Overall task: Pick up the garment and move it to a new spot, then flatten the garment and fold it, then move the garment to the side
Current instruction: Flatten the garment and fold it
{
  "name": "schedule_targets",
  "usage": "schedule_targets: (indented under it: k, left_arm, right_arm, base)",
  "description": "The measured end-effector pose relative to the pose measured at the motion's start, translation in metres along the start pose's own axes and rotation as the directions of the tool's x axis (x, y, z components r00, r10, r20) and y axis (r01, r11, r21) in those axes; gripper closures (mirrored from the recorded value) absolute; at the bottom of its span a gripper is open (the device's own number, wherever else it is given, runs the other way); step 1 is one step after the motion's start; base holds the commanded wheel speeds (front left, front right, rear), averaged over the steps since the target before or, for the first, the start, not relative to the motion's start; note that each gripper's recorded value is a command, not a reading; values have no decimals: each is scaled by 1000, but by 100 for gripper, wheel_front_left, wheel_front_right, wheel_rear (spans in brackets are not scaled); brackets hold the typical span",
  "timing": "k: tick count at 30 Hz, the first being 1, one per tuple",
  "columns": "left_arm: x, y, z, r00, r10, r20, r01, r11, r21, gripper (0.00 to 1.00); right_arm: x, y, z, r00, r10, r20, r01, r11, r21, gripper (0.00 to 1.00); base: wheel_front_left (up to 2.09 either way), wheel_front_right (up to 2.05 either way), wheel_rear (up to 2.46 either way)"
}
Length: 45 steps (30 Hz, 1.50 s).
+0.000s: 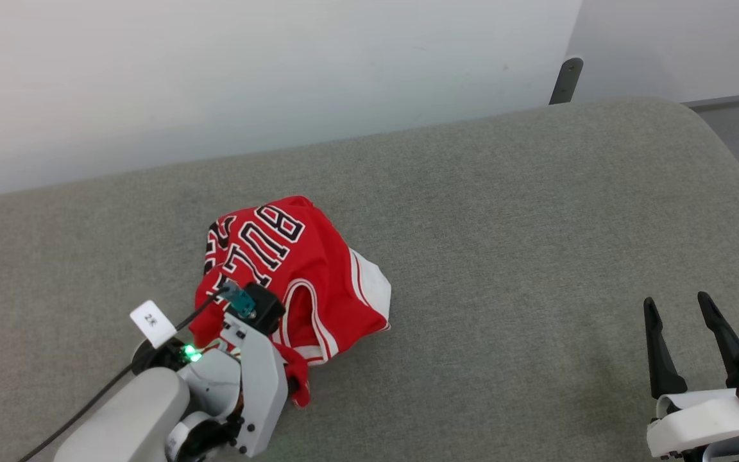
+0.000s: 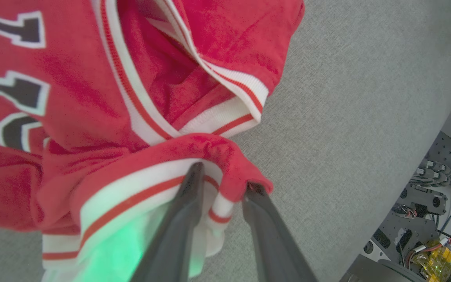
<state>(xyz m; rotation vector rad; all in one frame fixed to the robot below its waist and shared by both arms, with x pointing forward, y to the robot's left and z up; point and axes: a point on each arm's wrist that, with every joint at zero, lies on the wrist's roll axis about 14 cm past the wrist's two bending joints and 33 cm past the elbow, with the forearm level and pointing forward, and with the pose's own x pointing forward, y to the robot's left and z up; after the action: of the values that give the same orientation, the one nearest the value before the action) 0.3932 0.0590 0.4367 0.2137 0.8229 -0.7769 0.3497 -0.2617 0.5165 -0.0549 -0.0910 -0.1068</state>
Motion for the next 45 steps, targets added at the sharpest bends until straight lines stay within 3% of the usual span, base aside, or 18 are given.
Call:
schedule_targets:
  k: [12, 24, 28, 33, 45]
  left_arm:
    - [-25, 22, 15, 998, 46, 44, -43, 997, -68, 0]
    - [-71, 43, 25, 986, 121, 115, -91, 966, -243, 0]
    - [-76, 66, 2, 979, 198, 48, -177, 942, -285, 0]
    - [-71, 88, -40, 968, 242, -71, -250, 887, -388, 0]
    - [-46, 97, -98, 944, 194, -268, -314, 784, -536, 0]
  right_arm:
    - [6, 6, 2, 1000, 20, 9, -20, 1000, 4, 0]
    - [13, 18, 5, 998, 59, 20, -59, 998, 2, 0]
    - [16, 19, 3, 998, 66, 15, -66, 998, -3, 0]
    - [20, 21, 2, 997, 75, 13, -75, 997, -9, 0]
    - [28, 21, -3, 996, 87, -3, -87, 996, -23, 0]
  base:
    - [0, 0, 0]
    - [0, 0, 0]
    - [0, 0, 0]
    - [0, 0, 0]
    - [0, 0, 0]
